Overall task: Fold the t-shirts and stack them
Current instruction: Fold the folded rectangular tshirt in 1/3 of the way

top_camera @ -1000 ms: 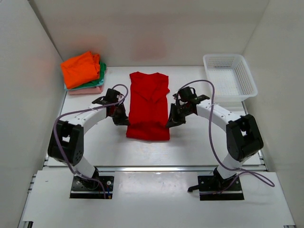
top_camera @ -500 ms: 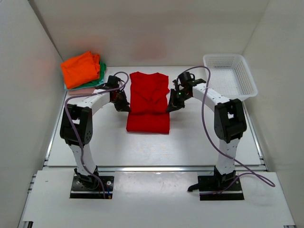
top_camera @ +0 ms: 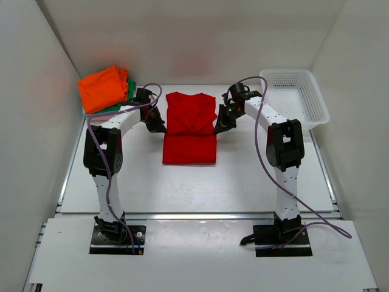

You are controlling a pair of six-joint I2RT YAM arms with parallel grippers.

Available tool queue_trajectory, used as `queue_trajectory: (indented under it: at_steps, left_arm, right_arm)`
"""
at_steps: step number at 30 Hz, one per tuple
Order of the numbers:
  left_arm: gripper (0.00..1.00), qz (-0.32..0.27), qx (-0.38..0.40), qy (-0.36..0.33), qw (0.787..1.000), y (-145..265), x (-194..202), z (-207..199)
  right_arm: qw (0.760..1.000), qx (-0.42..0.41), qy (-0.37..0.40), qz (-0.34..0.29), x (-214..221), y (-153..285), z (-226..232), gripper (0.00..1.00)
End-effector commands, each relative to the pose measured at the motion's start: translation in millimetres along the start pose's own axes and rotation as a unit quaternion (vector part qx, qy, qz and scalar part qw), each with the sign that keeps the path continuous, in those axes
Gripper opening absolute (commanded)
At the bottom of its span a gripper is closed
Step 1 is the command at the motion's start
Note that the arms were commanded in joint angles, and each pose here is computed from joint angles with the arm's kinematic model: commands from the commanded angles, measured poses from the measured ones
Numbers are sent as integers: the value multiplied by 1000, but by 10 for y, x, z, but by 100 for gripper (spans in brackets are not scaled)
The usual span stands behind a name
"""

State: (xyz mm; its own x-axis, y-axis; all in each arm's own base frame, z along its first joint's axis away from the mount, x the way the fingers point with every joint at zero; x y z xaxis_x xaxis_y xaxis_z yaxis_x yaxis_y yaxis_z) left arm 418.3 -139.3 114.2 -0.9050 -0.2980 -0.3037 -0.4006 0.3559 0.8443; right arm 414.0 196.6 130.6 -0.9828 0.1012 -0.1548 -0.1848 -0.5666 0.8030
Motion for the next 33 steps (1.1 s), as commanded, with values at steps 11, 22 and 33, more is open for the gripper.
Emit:
queue_trajectory:
  at_steps: [11, 22, 33]
  left_arm:
    - [3, -23, 24, 15, 999, -59, -319, -96]
    - [40, -99, 136, 36, 985, 181, -721, -85]
    - [52, -45, 71, 43, 996, 236, 700, 277]
  right_arm:
    - [1000, 0, -8, -10, -394, -71, -107, 4]
    - [994, 40, -22, -98, -488, 206, -131, 45]
    - [992, 42, -66, -96, 724, 229, -58, 44]
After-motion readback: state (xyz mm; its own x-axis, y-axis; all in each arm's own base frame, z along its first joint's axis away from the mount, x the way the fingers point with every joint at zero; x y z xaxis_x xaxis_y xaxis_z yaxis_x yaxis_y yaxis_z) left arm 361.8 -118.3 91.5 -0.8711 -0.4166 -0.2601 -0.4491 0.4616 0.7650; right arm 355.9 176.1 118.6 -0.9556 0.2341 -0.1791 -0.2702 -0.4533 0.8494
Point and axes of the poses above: each gripper's point midway between its finger pads, its own y axis back along the fingers, its own z axis along the line the jaws close on, x = y × z, the point moved 6 cm from there along y, back along the fingers, and after that the axes turned 5 degrees about -y, right-handed, at the moved point
